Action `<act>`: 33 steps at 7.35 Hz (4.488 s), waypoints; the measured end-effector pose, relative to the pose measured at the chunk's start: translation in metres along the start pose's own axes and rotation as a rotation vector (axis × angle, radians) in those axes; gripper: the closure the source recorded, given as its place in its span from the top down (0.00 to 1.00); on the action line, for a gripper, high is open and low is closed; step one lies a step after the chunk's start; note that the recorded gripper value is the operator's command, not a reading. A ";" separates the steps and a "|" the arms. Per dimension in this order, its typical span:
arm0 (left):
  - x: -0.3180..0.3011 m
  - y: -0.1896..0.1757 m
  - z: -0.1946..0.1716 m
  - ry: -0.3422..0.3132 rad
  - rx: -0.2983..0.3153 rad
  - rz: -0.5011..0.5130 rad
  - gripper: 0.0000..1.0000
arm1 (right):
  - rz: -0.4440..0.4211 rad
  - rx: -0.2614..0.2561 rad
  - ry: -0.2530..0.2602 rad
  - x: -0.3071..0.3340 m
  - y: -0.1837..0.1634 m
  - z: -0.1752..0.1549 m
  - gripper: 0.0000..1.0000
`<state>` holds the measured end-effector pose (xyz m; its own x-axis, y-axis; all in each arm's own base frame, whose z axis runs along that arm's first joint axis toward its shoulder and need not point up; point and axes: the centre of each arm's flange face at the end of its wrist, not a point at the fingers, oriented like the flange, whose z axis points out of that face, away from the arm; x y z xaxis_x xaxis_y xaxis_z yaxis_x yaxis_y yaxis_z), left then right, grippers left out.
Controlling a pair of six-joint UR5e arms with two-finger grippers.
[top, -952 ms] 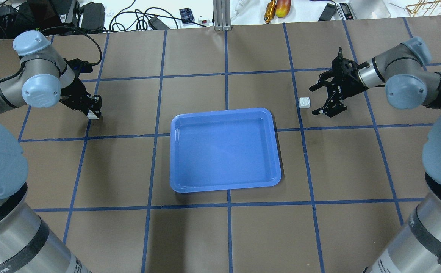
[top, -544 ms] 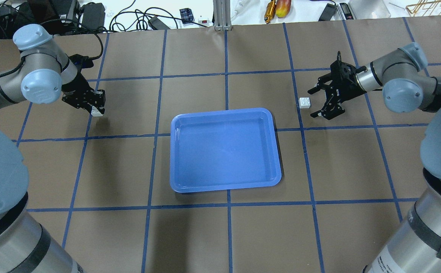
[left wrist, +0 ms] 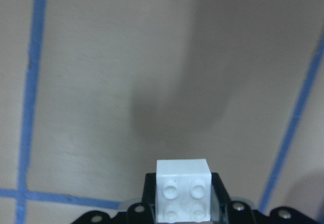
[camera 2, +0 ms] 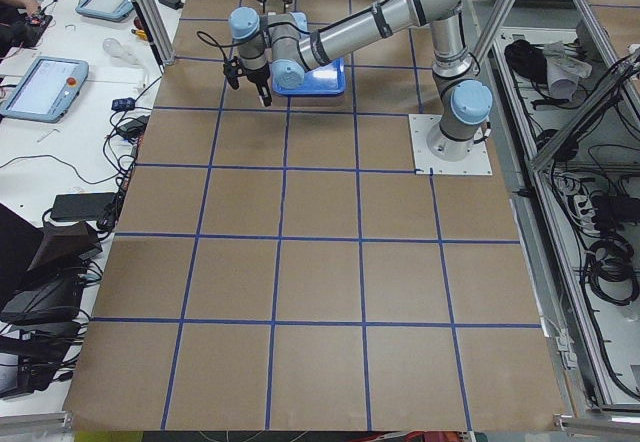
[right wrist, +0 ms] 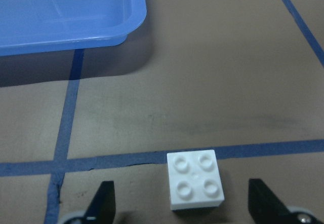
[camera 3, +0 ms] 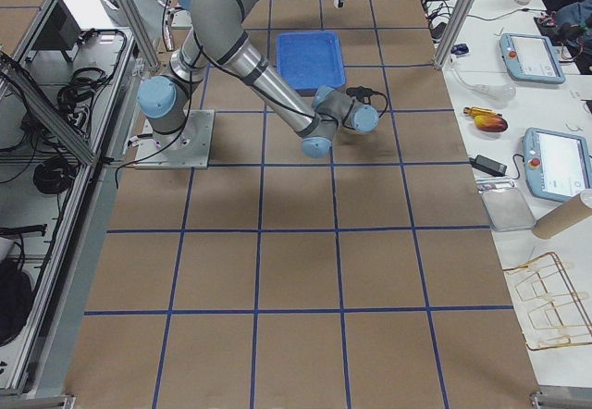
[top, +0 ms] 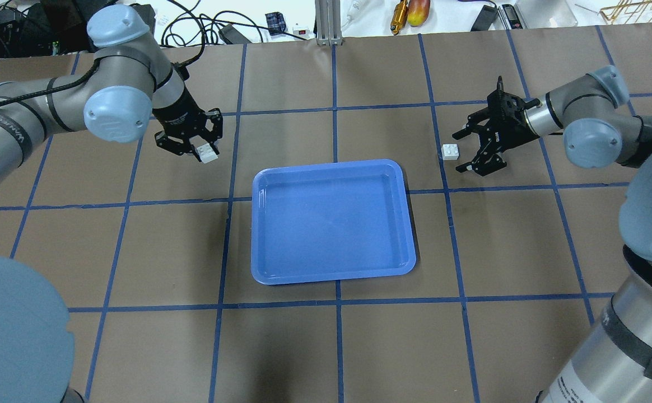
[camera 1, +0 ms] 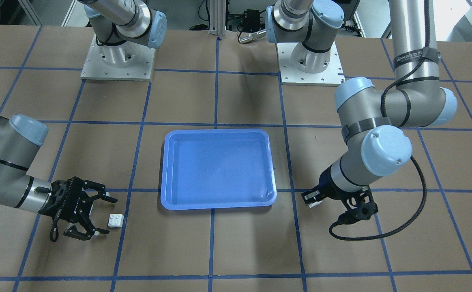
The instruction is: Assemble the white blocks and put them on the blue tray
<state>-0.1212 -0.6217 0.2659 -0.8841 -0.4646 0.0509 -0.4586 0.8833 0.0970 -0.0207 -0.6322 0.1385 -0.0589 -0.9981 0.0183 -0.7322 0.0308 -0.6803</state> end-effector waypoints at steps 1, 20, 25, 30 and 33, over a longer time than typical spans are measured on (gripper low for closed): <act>0.027 0.024 0.007 -0.007 -0.006 -0.138 0.11 | -0.019 0.000 0.000 0.000 0.001 0.001 0.50; 0.107 0.193 0.110 -0.002 0.070 -1.002 0.73 | -0.004 -0.036 0.017 -0.195 -0.206 0.116 0.00; 0.080 0.146 0.083 0.040 0.062 -0.928 0.36 | 0.026 -0.028 0.029 -0.178 -0.201 0.147 0.00; 0.075 0.116 0.071 0.080 0.033 -0.878 0.04 | -0.002 -0.036 0.017 -0.161 -0.213 0.173 0.00; 0.077 0.119 0.076 0.085 -0.006 -0.882 0.04 | 0.031 -0.041 0.015 -0.162 -0.214 0.177 0.00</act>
<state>-0.2508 -0.5478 0.2054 -0.1987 -0.9796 0.0291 -0.9694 0.2008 0.1409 0.2650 -0.4864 0.1514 -0.0918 -0.9957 0.0092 -0.7568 0.0638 -0.6505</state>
